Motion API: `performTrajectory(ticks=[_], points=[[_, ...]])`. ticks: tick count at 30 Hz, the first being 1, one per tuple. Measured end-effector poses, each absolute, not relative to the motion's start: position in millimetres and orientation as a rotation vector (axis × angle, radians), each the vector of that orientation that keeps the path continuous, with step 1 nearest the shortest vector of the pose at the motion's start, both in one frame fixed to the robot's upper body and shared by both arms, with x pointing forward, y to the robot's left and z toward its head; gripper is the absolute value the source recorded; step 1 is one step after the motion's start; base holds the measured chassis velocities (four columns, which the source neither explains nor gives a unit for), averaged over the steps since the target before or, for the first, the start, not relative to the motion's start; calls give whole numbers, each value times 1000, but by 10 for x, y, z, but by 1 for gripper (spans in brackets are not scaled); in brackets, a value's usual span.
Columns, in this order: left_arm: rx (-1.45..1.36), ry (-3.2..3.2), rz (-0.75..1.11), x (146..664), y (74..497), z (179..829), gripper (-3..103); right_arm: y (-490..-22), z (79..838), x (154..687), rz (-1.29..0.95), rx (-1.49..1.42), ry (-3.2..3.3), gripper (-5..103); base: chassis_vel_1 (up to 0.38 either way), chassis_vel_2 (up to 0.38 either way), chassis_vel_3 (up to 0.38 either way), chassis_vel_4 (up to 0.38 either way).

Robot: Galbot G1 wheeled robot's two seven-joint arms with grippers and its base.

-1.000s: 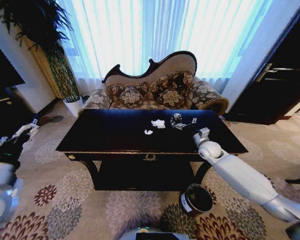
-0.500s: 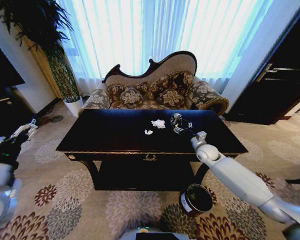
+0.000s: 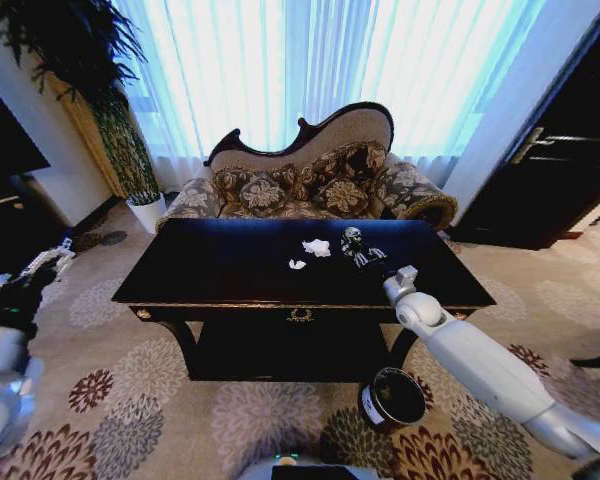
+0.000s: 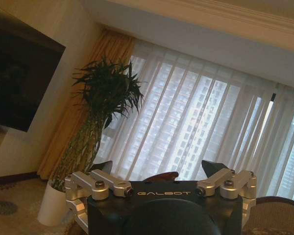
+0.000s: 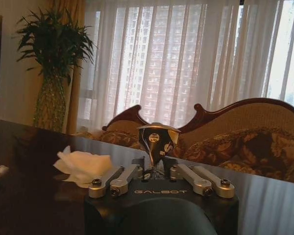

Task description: Move to the front of the table and place the trash on the table into the trash bin.

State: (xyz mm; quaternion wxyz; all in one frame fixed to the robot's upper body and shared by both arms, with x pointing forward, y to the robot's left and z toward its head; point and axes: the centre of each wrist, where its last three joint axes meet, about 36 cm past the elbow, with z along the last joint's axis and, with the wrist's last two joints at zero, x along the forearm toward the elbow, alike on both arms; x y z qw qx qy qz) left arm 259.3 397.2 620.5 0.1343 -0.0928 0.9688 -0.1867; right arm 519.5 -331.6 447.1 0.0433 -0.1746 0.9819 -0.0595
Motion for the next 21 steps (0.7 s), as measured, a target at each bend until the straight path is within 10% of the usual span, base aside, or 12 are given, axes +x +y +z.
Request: performTrajectory(ticks=[5, 21], points=[[-262, 2805, -536, 2579, 3951, 6221, 100, -3339, 4437, 4970, -55, -560, 3023, 2, 0, 0, 0, 0], [-223, 2791, -569, 2550, 3850, 6234, 100, -3730, 4629, 4226, 330, -559, 2932, 0, 0, 0, 0, 0]])
